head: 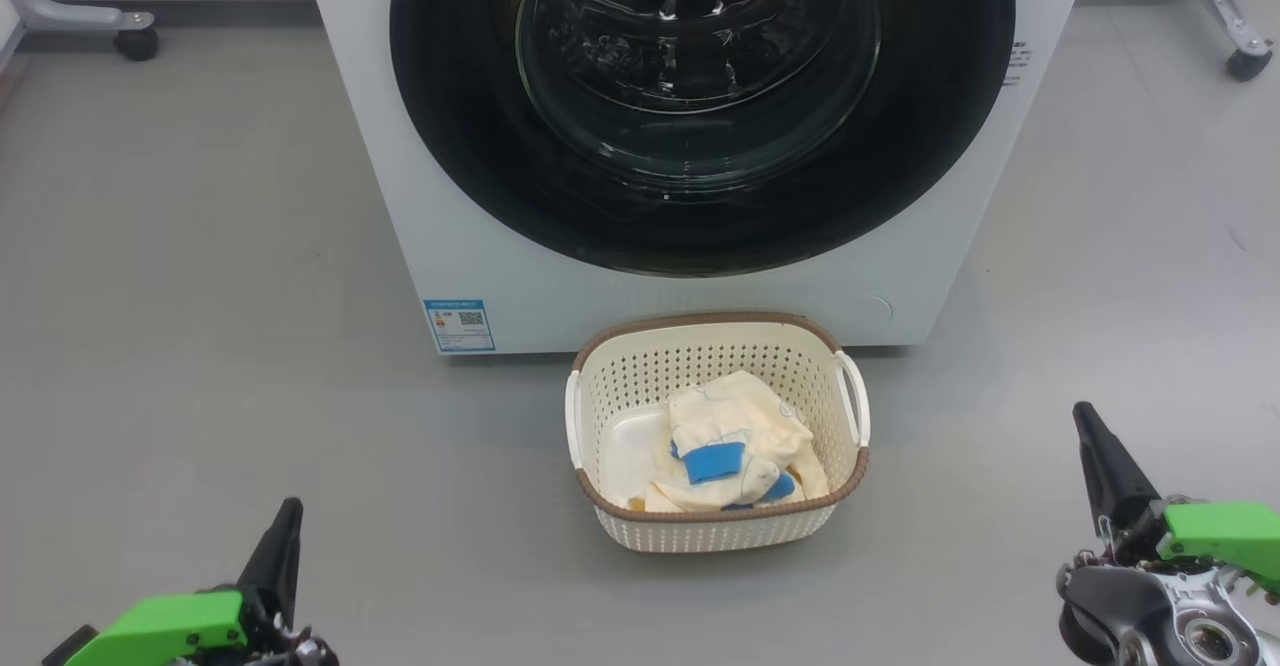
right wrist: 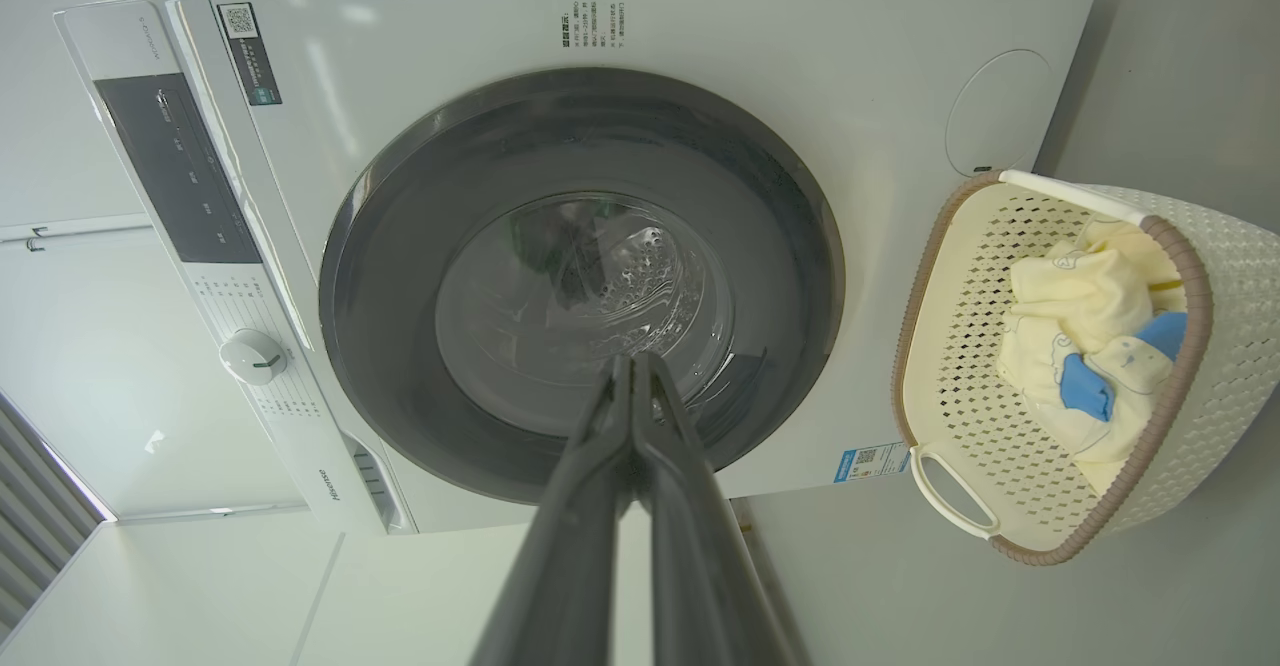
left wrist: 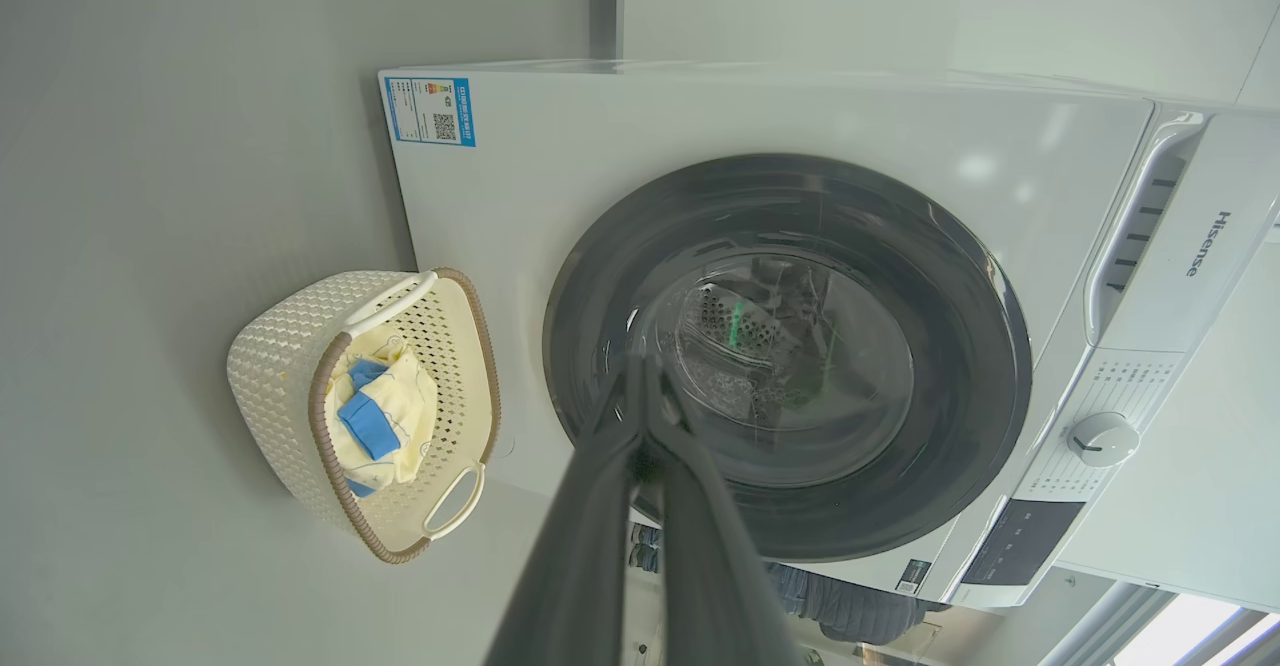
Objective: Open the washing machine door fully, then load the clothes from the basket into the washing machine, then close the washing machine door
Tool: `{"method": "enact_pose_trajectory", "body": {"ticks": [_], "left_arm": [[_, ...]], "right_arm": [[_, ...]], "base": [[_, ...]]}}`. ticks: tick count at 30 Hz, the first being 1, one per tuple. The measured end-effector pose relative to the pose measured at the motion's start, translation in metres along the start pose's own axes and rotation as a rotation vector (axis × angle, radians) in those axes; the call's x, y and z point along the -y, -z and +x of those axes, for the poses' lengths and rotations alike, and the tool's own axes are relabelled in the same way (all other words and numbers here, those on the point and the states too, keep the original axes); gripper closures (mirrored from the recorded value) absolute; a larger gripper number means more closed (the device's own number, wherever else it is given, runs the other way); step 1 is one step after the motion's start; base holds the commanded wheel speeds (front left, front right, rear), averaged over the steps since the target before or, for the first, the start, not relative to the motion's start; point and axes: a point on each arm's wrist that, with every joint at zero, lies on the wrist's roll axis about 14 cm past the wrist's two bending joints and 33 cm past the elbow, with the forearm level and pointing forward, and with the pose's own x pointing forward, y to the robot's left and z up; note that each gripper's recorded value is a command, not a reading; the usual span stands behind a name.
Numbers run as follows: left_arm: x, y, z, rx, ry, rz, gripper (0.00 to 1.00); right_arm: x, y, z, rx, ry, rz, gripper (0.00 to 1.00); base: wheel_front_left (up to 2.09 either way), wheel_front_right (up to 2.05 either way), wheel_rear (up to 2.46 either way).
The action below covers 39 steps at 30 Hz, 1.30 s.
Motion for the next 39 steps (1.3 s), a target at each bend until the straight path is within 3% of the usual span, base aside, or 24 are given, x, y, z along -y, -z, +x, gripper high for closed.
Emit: {"method": "enact_pose_trajectory", "body": {"ticks": [11,12,18,39], "left_arm": [[0.000,0.000,0.000,0.000,0.000,0.000,1.00],[-0.002,0.000,0.000,0.000,-0.007,-0.001,0.00],[-0.040,0.005,-0.017,-0.001,-0.117,-0.020,0.00],[-0.022,0.006,-0.012,0.013,-0.064,0.021,0.00]], "right_arm": [[0.000,0.000,0.000,0.000,0.000,0.000,1.00],[0.002,0.000,0.000,0.000,0.006,0.001,0.00],[0.043,0.004,-0.020,0.002,0.126,0.024,0.00],[0.033,0.001,-0.018,0.018,0.097,-0.044,0.00]], "base": [[0.00,0.00,0.00],[0.00,0.00,0.00],[0.00,0.00,0.00],[0.00,0.00,0.00]]}}
